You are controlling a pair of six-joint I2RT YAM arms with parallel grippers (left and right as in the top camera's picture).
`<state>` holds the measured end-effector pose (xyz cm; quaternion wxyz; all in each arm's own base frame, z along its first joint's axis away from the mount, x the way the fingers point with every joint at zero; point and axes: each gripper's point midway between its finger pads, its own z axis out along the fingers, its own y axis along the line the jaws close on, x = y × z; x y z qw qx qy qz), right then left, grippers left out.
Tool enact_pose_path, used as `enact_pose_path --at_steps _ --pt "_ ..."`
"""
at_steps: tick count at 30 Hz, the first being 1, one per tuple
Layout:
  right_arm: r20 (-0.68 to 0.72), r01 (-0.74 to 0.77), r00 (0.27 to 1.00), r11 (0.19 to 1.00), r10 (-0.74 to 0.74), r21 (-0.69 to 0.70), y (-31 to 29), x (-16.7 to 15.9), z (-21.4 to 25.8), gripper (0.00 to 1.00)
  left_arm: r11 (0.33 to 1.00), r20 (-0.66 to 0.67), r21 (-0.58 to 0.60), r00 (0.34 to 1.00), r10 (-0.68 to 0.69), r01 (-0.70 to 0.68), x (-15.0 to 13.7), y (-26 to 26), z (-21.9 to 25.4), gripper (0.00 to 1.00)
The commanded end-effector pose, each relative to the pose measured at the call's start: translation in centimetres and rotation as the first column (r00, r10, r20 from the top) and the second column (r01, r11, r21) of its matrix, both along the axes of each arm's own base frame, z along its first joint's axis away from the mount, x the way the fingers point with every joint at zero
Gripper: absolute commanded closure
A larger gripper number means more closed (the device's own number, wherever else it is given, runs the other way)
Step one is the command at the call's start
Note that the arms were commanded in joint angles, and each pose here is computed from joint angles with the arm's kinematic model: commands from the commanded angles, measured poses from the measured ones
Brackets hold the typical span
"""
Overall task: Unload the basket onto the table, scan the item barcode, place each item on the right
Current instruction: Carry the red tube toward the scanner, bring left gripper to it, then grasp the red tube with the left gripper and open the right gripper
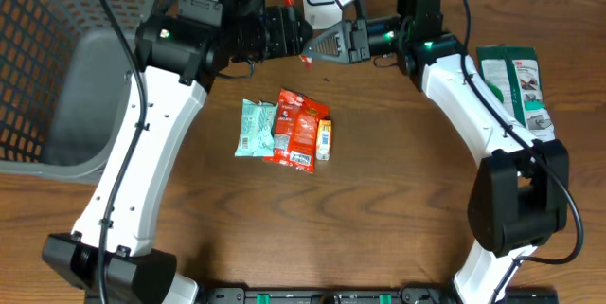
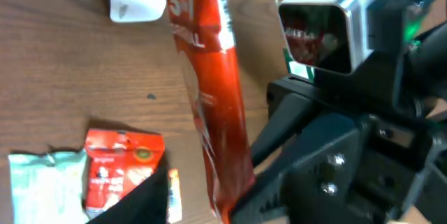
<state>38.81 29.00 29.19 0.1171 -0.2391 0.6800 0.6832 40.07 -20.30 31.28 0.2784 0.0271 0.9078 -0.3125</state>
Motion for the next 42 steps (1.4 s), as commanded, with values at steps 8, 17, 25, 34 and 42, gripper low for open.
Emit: enact_pose_path --at_steps 8,17,25,34,42 --pt "-0.061 -0.025 0.998 1.000 0.025 0.000 0.7 -0.3 0.4 0.99 0.999 -0.010 0.034 1.000 0.024 -0.024 1.9 0.0 -2.2 0.93" --pt "0.095 0.045 0.994 0.999 -0.046 0.012 -1.7 1.5 -0.4 0.48 0.993 0.040 0.110 0.998 -0.057 0.052 1.6 0.4 -2.3 0.93" --pt "0.033 0.193 0.981 0.977 -0.191 -0.090 -6.1 3.6 -4.1 0.43 0.898 0.055 0.440 0.998 -0.043 0.015 0.4 5.0 -2.7 0.93" --pt "0.018 0.253 0.965 0.913 -0.261 -0.320 -6.9 2.8 -9.5 0.49 0.725 0.085 0.679 0.968 -0.235 0.116 -1.3 3.9 -1.9 0.93" --pt "-0.017 0.213 0.975 0.951 -0.222 -0.225 -8.3 2.0 -8.0 0.46 0.528 -0.001 0.811 0.903 -0.430 0.253 -1.8 -0.4 -5.8 0.92"
